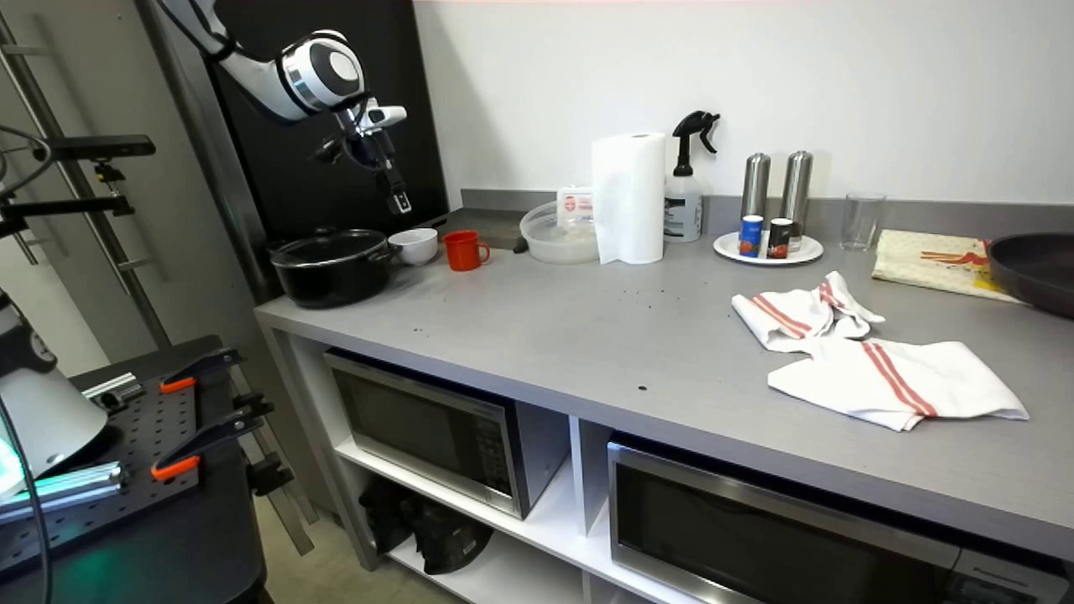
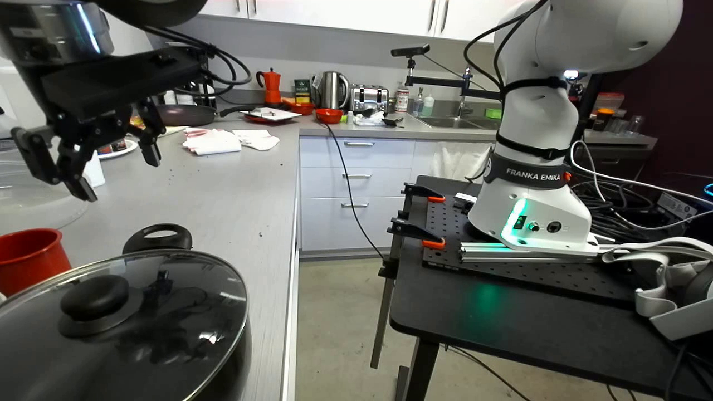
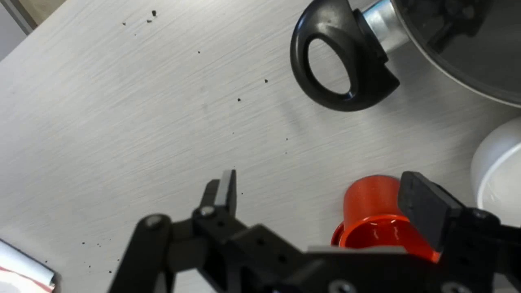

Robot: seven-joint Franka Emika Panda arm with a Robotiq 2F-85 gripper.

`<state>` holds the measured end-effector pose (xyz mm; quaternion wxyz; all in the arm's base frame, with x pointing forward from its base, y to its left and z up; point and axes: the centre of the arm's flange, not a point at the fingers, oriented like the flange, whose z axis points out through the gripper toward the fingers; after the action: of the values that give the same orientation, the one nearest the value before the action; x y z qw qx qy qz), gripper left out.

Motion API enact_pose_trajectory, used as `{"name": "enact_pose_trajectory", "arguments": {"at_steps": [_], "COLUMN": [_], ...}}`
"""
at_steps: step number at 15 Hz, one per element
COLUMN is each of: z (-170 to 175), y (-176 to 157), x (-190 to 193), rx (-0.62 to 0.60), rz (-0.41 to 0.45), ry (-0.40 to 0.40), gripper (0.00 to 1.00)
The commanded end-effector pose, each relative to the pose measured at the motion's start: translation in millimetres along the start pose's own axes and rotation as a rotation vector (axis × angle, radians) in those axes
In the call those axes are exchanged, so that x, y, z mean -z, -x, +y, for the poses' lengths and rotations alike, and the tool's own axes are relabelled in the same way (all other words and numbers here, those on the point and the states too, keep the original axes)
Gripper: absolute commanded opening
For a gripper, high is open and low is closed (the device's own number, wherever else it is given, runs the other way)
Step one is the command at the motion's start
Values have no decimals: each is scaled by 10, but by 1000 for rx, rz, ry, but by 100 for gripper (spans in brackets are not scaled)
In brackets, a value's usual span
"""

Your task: Place the glass lid on the black pot.

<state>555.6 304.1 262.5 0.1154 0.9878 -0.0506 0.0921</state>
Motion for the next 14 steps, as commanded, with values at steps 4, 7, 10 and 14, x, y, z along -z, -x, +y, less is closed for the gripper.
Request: {"name": "enact_pose_trajectory", "arguments": {"at_steps": [4, 7, 10, 14], "z": [476, 638, 505, 531], "y": [180, 380, 260, 310], "x": [248, 282, 190, 211], "rx": [105, 204, 180, 192], "rz": [-76, -138, -131, -134], "ry": [-125, -182, -151, -152], "gripper": [100, 100, 100, 100]}}
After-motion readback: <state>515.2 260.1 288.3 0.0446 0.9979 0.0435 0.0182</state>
